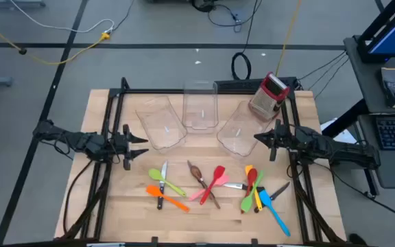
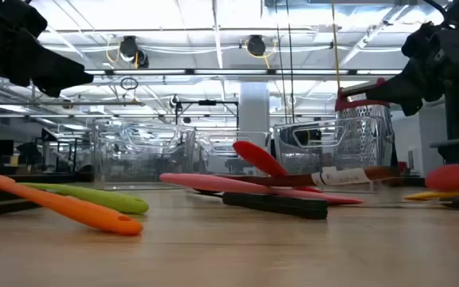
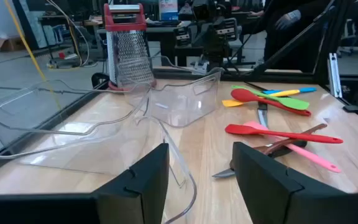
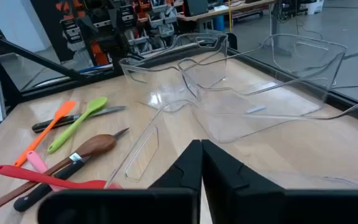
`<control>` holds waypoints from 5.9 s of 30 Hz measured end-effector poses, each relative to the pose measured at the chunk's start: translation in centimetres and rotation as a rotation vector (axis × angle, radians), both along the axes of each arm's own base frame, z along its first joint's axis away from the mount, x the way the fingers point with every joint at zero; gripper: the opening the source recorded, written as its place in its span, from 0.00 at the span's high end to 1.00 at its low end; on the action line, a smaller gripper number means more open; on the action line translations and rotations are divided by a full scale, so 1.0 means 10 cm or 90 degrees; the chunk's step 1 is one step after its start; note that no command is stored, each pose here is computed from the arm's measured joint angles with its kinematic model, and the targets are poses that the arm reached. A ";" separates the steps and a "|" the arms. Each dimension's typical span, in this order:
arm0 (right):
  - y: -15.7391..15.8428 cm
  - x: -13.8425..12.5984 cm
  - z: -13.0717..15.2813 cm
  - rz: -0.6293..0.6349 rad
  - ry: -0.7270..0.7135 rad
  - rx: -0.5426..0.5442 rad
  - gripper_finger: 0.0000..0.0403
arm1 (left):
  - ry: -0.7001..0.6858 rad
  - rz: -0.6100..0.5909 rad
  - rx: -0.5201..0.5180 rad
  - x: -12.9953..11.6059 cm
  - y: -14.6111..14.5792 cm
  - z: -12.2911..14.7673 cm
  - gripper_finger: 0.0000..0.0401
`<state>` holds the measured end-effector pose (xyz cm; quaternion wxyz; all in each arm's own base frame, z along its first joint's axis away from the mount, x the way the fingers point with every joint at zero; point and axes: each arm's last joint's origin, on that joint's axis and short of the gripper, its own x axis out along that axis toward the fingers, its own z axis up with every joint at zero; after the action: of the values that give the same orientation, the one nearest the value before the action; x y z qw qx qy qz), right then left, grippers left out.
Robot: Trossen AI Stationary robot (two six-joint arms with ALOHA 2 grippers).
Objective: Pick & Place Kitchen Items
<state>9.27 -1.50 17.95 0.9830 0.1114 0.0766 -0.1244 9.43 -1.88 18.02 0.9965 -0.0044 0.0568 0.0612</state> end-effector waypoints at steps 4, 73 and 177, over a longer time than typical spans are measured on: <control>0.00 0.00 0.00 0.000 0.000 0.000 0.99 | 0.000 0.000 0.000 0.00 0.00 0.00 0.55; 0.00 0.00 0.01 0.001 -0.005 -0.005 0.99 | 0.000 0.000 0.000 0.00 0.00 0.00 0.55; 0.00 0.00 0.01 -0.003 -0.008 0.013 0.99 | 0.473 0.159 -0.957 1.26 -1.62 0.22 0.24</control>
<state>9.28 -1.50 18.02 0.9820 0.1223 0.0716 -0.1250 22.03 -18.12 20.21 0.6312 -0.6515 0.4051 0.1139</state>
